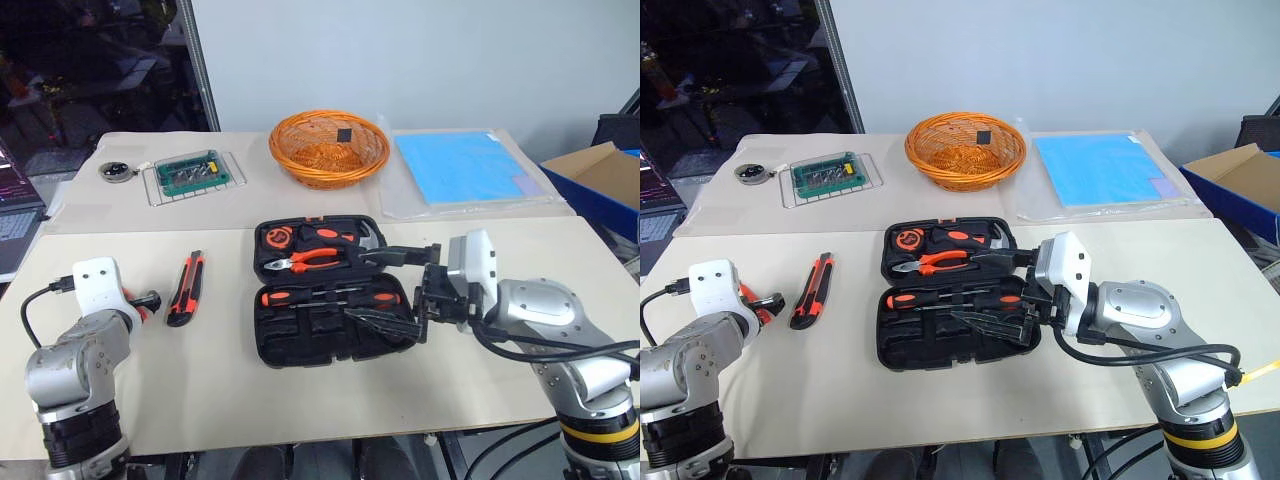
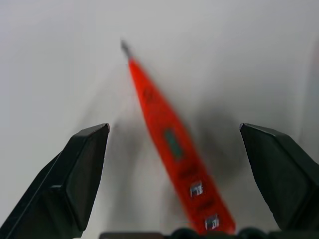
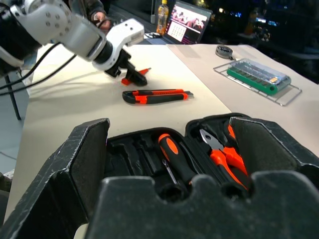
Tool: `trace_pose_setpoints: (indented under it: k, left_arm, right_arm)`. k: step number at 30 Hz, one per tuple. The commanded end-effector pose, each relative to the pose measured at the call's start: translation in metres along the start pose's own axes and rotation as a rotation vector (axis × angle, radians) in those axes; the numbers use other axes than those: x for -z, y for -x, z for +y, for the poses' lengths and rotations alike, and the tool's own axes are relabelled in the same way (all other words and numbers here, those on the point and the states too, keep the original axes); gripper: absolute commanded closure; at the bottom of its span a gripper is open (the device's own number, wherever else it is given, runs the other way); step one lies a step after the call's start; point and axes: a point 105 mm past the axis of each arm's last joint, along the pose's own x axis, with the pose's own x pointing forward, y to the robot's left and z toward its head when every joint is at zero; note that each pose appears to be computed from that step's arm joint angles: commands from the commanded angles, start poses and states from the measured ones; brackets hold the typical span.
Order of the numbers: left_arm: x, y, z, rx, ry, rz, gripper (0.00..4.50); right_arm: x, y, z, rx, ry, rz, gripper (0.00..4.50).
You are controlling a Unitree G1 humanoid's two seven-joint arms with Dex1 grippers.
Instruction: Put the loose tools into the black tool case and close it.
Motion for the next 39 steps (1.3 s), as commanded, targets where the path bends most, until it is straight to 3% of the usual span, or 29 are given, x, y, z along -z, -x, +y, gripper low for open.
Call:
trace_pose_setpoints:
  k: [1,7,10,14,15,18,20,22,25,32,39]
  left_arm:
    - [0.014,-0.004,-0.001,-0.065,0.055,0.041,0.69]
    - [0.023,-0.004,-0.018,-0.054,0.084,0.031,2.91]
    - [0.015,0.001,-0.014,-0.056,0.099,-0.045,3.98]
    - [-0.018,0.015,-0.012,0.047,0.043,-0.254,4.02]
    - [-0.031,0.021,-0.022,0.157,0.024,-0.336,4.02]
    - [-0.049,0.042,-0.050,0.503,-0.010,-0.410,4.02]
    - [-0.056,0.075,-0.085,0.845,-0.270,-0.458,4.02]
    - [-0.037,0.111,-0.118,1.202,-0.585,-0.419,4.02]
    - [-0.013,0.128,-0.137,1.457,-0.829,-0.318,4.02]
    - [0.005,0.124,-0.182,1.645,-1.077,-0.242,4.02]
    - [0.011,0.104,-0.200,1.564,-1.150,-0.136,4.02]
  right_arm:
    - [-0.015,0.002,-0.001,-0.027,0.091,-0.018,0.00]
    - [-0.016,0.004,-0.005,-0.034,0.092,-0.010,0.00]
    - [-0.015,0.005,-0.003,-0.045,0.084,-0.011,0.00]
    - [-0.016,0.008,-0.001,-0.049,0.106,-0.023,0.00]
    - [-0.015,0.009,0.000,-0.056,0.100,-0.021,0.00]
    - [-0.012,0.015,0.003,-0.068,0.074,-0.003,0.00]
    - [-0.007,0.027,0.007,-0.060,0.053,0.032,0.00]
    - [-0.003,0.042,0.011,-0.023,0.053,0.076,0.00]
    - [0.004,0.061,0.019,-0.002,0.054,0.153,0.00]
    - [0.005,0.104,0.031,0.121,0.031,0.266,0.00]
    - [0.003,0.128,0.038,0.211,0.004,0.336,0.00]
